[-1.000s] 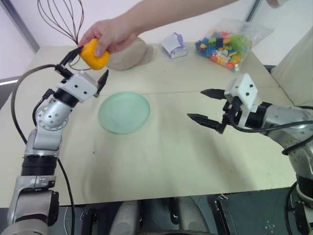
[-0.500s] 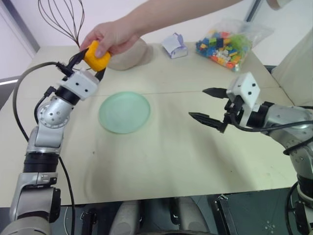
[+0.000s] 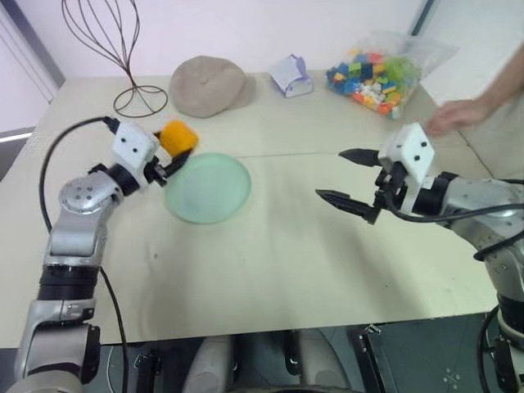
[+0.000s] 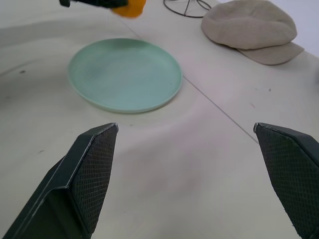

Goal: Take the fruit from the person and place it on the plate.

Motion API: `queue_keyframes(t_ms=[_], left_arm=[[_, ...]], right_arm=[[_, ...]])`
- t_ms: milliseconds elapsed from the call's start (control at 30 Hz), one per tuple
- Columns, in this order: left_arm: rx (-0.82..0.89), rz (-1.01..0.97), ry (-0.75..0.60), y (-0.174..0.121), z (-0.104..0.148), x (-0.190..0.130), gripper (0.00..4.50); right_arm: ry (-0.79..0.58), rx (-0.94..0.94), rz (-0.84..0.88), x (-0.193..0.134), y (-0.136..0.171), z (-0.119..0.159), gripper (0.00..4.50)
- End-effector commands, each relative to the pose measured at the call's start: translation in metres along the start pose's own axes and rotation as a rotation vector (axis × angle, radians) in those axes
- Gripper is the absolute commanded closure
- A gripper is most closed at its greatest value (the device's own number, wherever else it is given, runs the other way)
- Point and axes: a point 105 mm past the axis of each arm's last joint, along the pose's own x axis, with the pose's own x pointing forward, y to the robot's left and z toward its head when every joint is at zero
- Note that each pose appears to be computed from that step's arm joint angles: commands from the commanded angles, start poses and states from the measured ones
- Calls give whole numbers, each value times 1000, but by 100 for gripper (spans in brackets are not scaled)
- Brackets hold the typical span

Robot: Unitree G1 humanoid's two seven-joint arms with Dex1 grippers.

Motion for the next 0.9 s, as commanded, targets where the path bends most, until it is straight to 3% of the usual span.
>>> queue_keyframes(t_ms=[33,500,767,900], left_arm=[[-71,-50,-24,-2,15,-4,234],[-151,-135,175,-27,-46,14,234],[-145,-139,187,-26,-56,16,234],[-149,-148,189,-28,-55,16,50]], right_arm=[[-40,-40,-2,-2,4,12,0],[-38,-24,-21,-4,10,8,0],[-37,-17,-31,-5,12,8,0],[-36,-11,-33,-5,13,8,0]])
